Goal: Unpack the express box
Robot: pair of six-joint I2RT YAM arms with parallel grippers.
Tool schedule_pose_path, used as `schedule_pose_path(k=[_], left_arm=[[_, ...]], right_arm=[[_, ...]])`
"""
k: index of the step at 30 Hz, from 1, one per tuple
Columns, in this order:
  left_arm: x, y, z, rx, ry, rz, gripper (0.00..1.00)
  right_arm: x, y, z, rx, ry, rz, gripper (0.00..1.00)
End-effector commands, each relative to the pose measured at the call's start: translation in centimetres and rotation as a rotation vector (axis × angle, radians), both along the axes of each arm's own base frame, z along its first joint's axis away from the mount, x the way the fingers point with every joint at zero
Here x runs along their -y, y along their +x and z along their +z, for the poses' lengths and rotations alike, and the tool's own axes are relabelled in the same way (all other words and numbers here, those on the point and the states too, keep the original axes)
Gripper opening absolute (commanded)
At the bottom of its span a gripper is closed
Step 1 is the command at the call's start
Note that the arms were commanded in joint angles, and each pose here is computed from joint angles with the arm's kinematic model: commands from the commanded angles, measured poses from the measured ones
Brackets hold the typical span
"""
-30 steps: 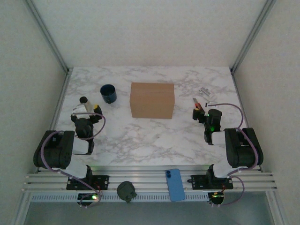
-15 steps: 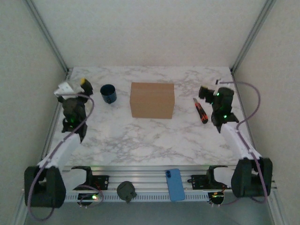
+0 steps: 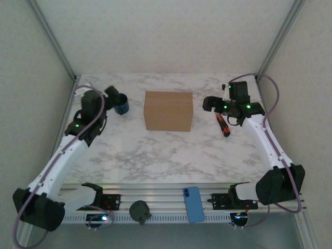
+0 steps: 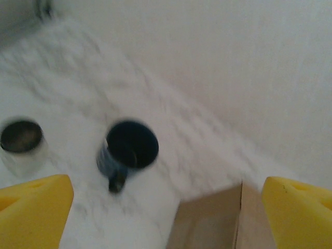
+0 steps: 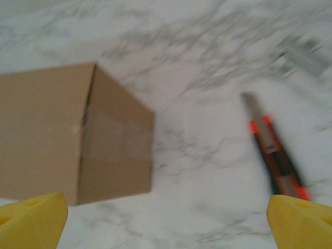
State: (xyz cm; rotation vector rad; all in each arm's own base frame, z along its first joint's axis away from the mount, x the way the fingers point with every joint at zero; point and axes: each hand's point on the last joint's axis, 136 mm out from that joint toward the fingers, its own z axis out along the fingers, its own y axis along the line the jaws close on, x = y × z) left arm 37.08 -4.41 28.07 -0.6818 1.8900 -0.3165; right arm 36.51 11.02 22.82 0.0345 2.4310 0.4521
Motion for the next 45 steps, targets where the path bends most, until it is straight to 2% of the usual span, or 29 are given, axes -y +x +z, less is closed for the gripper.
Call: schedule_pose_path(k=[1,8,14,19,29,35,45], left_arm=[[3.5,-0.2,-4.3,-0.101,-0.134,-0.082,0.97],[7.9,2.4,-6.4,-0.074,-0.287,-0.193,0.98],[11.9,3.0,-9.4,-0.164,-0.319,-0.276,0.97],[13.1,2.8,-10.9,-0.199,-0.327,-0.273,0.96],[15.1,3.2,-12.5,-0.233,-0.364,-0.301,0.95],[15.1,3.5,-12.6,-0.227,-0.361,-0.289,0.95],[14.5,4.1,-12.8,-0.225,-0.342,-0.257,0.96]], right_arm=[[-3.5,0.8,0.8,-0.050,0.186,0.064,0.99],[-6.6,7.1,-0.9,-0.021,0.306,0.072,0.99],[-8.4,12.1,-2.3,0.019,0.324,0.115,0.98],[-9.8,14.1,-3.1,0.025,0.353,0.159,0.95],[-11.7,13.0,-4.9,-0.027,0.415,0.219,0.85],[-11.5,11.4,-5.3,-0.053,0.429,0.203,0.79],[-11.6,7.5,-6.1,-0.110,0.441,0.128,0.76]])
